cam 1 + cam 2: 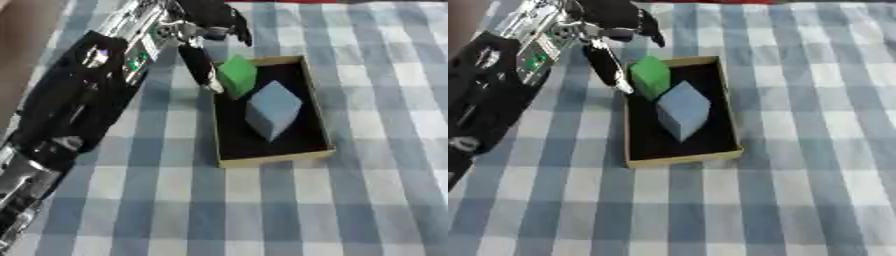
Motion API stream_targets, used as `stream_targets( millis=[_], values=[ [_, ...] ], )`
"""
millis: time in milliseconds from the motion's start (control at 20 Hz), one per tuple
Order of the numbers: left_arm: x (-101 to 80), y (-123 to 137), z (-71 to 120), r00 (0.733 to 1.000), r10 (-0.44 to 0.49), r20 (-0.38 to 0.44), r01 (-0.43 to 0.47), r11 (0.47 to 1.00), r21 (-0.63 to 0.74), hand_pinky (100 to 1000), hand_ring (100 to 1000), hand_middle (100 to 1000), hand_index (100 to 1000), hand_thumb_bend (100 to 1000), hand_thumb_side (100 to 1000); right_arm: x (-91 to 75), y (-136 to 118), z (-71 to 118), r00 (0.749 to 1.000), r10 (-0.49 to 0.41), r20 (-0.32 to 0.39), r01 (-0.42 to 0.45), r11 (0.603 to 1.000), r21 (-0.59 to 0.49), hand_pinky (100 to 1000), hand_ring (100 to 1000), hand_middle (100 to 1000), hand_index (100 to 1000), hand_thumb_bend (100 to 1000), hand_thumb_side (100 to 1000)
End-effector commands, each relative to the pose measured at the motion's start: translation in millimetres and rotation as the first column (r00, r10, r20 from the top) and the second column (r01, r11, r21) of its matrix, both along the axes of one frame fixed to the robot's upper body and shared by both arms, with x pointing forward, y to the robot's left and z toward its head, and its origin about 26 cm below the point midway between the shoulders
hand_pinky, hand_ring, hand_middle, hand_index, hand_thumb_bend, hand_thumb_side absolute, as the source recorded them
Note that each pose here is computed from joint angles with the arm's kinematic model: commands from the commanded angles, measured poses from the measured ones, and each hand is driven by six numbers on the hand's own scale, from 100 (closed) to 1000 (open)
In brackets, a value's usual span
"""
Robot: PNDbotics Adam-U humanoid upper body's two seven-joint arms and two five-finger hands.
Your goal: Pick up objects on the table and place them in the box.
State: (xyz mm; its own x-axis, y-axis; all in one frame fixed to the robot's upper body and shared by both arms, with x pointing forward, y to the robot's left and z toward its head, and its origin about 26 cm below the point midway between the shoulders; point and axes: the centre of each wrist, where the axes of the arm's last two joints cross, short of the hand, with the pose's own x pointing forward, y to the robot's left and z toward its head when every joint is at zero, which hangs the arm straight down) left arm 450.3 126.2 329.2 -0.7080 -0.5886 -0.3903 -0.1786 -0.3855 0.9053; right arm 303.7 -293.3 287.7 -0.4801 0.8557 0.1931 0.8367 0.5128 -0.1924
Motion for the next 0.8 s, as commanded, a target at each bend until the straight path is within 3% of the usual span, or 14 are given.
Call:
stream_targets(
  millis=[50,400,800],
  values=[
    [-13.1,7,33.0,0.995,-0.042,0.095,0.048,0.997,-0.065,718,781,741,853,521,507,-4.8,-3,8.8,0.999,-0.009,0.031,0.01,1.0,-0.019,824,794,798,808,100,1000],
    [-38.6,49,65.1,0.961,-0.119,0.248,0.162,0.974,-0.158,720,768,738,852,430,532,-5.9,-8,7.1,0.999,-0.035,0.032,0.036,0.999,-0.025,825,795,800,808,100,1000],
    [-66.3,116,64.9,0.944,-0.024,0.329,0.13,0.944,-0.302,708,747,724,848,386,571,-7.7,-15,5.2,0.996,-0.075,0.042,0.076,0.997,-0.021,824,796,802,808,100,1000]
  ],
)
